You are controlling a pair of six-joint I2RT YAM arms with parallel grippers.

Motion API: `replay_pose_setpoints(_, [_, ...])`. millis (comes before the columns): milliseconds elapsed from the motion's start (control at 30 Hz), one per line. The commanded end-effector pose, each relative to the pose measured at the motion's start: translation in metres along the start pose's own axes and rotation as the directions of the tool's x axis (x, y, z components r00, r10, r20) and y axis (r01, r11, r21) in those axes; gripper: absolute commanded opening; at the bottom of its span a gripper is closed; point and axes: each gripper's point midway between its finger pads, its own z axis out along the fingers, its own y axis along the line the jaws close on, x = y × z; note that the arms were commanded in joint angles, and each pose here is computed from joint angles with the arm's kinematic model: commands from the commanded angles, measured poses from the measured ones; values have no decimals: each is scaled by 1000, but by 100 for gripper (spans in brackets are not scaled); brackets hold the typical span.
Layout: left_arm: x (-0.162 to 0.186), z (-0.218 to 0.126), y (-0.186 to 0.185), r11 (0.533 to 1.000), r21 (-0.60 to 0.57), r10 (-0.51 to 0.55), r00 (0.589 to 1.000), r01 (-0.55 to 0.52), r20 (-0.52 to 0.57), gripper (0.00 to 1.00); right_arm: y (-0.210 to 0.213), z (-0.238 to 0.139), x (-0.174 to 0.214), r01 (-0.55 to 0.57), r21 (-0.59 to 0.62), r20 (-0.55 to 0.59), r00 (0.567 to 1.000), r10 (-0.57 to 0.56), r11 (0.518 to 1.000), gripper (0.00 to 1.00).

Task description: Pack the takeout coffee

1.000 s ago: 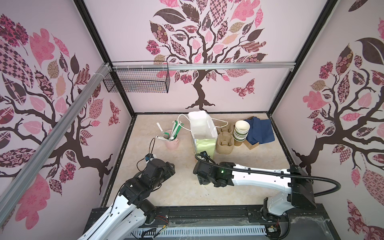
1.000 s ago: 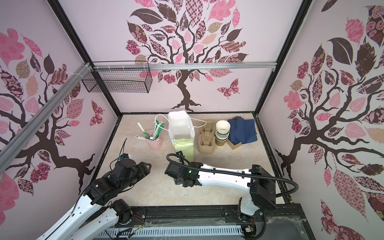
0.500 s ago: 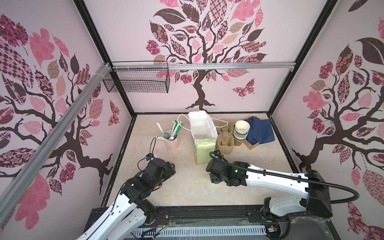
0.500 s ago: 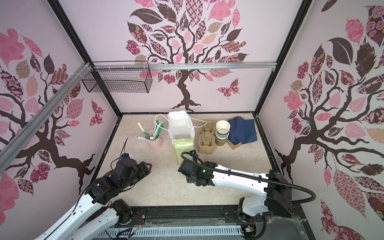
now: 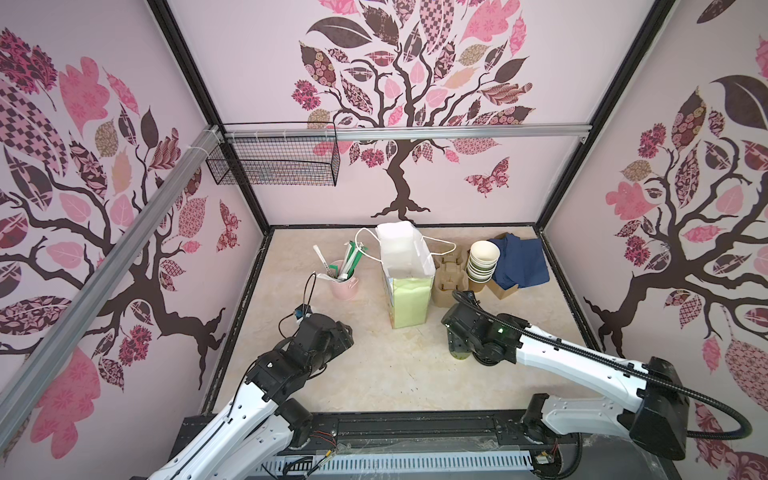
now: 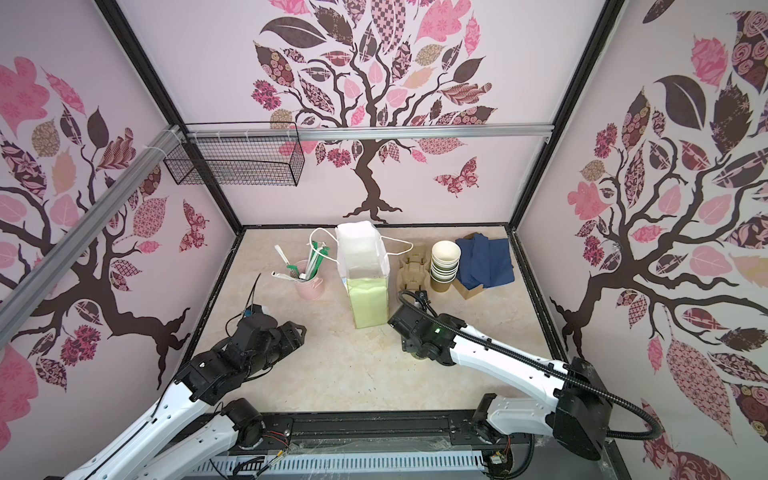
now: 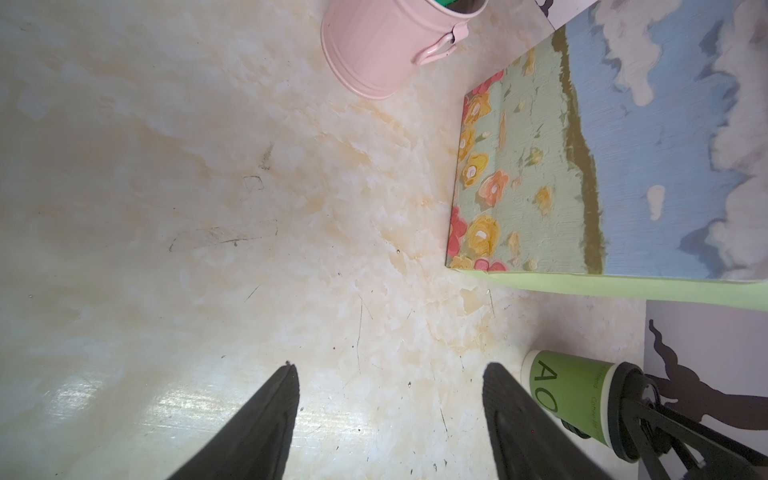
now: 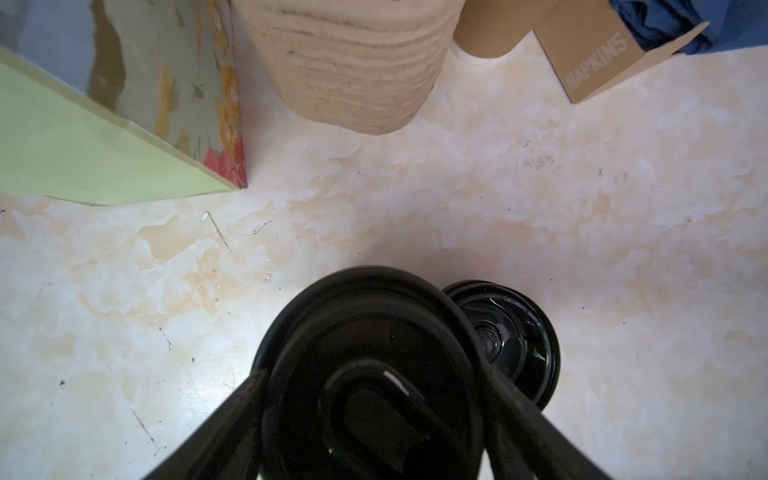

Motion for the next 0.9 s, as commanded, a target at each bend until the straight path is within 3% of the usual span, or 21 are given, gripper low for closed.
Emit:
replay_pose_setpoints(0, [-1,0,1,1000,0,14,1000,-14,8,73,-18,4,16,60,71,-65,996,-55,996,81])
replay_pose_setpoints(133, [-1,0,2,1000,-2,15,1000,-15,9,74,-14,4,17,46,52,-73,996,-42,998,85])
replay_pose_setpoints(567, [0,0,1,1000,3,24,1000,-24,2,74,-6,-9,2,11,5,-41,999,-11,1000,85])
replay_pose_setpoints(867, [13,4,-34,979,171,128,989,-114,-73,67,-2,-12,-1,-7,-11,-36,999,7,1000,82])
